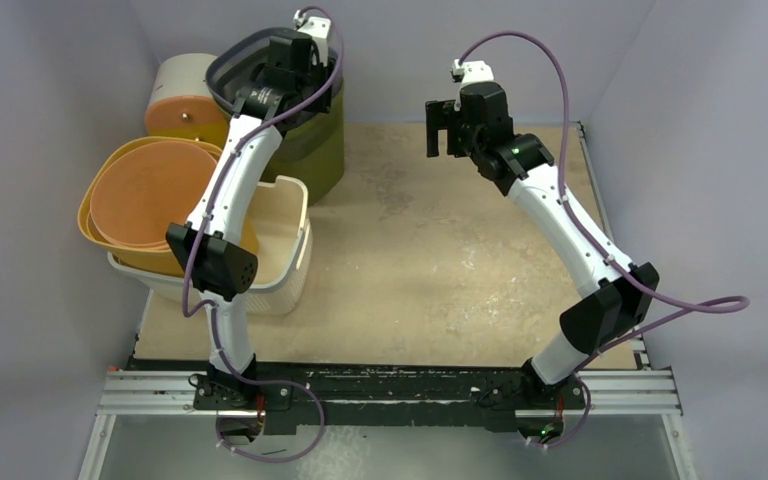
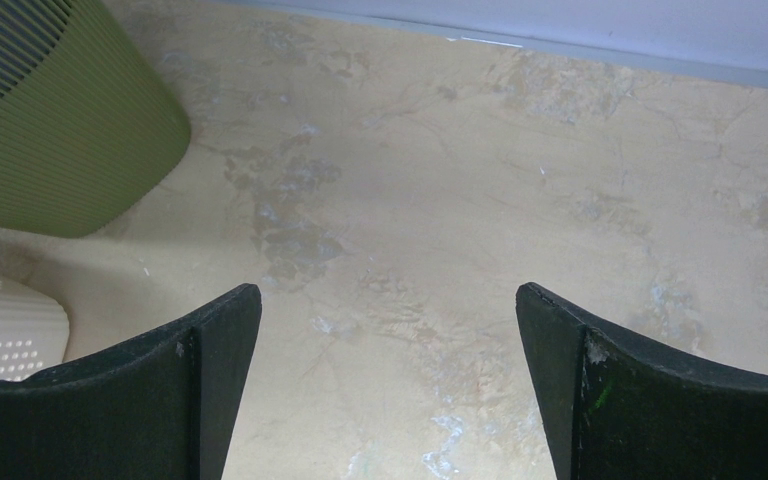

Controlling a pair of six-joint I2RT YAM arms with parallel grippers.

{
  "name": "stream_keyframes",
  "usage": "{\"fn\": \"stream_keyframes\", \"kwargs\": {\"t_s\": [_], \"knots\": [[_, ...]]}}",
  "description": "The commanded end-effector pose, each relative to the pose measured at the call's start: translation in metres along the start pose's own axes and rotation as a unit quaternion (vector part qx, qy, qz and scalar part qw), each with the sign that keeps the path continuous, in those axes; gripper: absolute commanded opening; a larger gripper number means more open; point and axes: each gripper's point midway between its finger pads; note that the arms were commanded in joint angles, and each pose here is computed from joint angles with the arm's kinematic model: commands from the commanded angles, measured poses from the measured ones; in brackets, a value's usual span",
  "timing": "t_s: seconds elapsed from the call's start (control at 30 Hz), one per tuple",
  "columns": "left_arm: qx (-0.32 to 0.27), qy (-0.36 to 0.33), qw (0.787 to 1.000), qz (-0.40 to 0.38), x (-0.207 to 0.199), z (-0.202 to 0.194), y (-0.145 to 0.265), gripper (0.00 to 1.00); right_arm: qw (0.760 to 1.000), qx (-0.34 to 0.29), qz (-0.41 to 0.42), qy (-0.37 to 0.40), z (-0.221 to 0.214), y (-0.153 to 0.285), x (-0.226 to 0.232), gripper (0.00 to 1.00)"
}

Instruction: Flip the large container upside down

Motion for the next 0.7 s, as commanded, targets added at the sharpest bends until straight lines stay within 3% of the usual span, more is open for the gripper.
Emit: {"fn": "stream_keyframes", "kwargs": {"t_s": [0.0,0.1,0.23,0.27,0.3,0.37,0.4,0.67], "knots": [[-0.07,0.016,0.997,0.015,0.006,0.046,0.028,0.42,1.0,-0.005,-0.004,-0.002,0.003,0.001,-0.004,1.0],[-0.059,0.008,0.998,0.021,0.009,0.04,0.026,0.37,1.0,-0.005,-0.004,-0.001,0.003,0.002,-0.004,1.0],[-0.033,-0.005,0.999,0.023,0.011,0.023,0.019,0.42,1.0,-0.005,-0.001,-0.006,0.003,0.003,-0.004,1.0],[-0.031,-0.006,0.999,0.028,0.012,0.021,0.018,0.4,1.0,-0.005,0.0,-0.008,0.003,0.003,-0.003,1.0],[-0.03,-0.008,0.999,0.034,0.015,0.021,0.019,0.33,1.0,-0.005,0.0,-0.008,0.002,0.004,-0.003,0.99],[-0.037,-0.008,0.998,0.048,0.02,0.024,0.022,0.07,1.0,-0.004,0.002,-0.01,0.001,0.004,-0.003,0.99],[-0.043,-0.006,0.998,0.055,0.023,0.027,0.024,0.0,1.0,-0.004,0.002,-0.01,0.0,0.005,-0.003,0.99],[-0.041,-0.016,0.995,0.086,0.035,0.026,0.027,0.0,1.0,-0.006,0.008,-0.016,0.001,0.009,-0.001,0.99]]}}
Point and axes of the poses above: each gripper's point midway between its finger pads, its own y axis back along the fingers, its own x axis along the line the jaws close on, z = x × y, and after that the axes turned 9 degrees about y, right-handed
